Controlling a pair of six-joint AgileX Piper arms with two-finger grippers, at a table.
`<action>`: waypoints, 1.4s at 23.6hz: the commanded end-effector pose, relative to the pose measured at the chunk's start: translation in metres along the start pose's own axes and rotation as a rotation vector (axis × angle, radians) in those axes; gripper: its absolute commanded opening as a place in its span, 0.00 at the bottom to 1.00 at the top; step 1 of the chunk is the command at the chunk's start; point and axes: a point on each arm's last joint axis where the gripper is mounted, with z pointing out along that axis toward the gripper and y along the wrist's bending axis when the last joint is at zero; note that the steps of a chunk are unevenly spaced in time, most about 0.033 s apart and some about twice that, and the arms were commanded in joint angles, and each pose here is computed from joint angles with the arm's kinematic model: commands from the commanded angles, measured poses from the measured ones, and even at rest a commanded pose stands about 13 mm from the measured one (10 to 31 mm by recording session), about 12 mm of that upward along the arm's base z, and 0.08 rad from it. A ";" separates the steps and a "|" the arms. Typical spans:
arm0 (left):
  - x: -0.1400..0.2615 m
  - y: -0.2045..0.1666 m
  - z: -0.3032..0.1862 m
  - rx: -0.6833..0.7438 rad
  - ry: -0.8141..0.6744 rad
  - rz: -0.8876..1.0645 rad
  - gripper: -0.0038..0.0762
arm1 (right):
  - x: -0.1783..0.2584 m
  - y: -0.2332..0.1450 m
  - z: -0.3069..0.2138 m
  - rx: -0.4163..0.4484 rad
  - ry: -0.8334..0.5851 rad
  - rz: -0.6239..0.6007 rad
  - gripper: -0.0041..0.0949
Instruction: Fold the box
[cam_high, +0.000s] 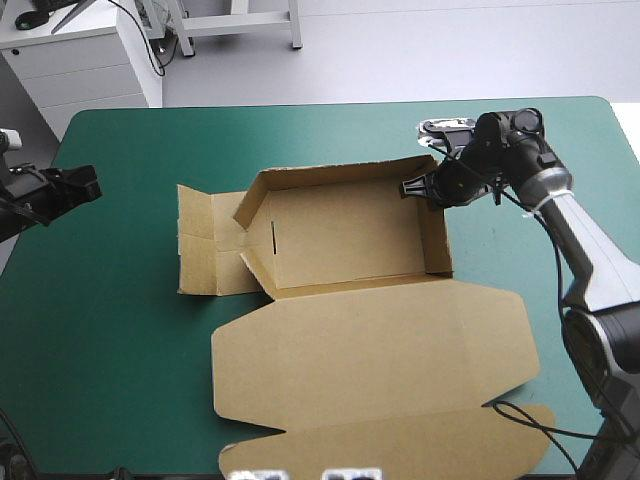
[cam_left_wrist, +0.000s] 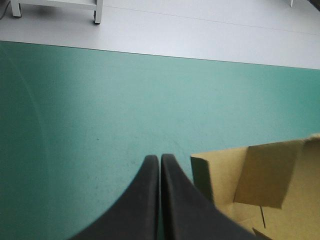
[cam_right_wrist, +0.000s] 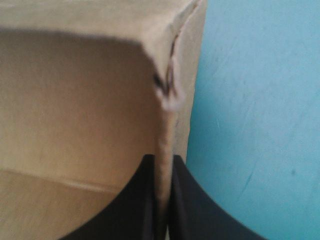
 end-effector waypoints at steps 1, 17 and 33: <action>-0.013 -0.006 -0.007 0.008 -0.085 -0.009 0.04 | -0.008 0.002 0.013 -0.016 0.033 -0.011 0.02; -0.012 -0.005 -0.003 0.008 -0.078 -0.013 0.04 | -0.036 0.001 0.013 0.000 0.006 -0.030 0.69; -0.011 -0.005 -0.002 0.012 -0.067 -0.007 0.04 | -0.001 0.016 -0.065 -0.050 -0.104 -0.005 0.79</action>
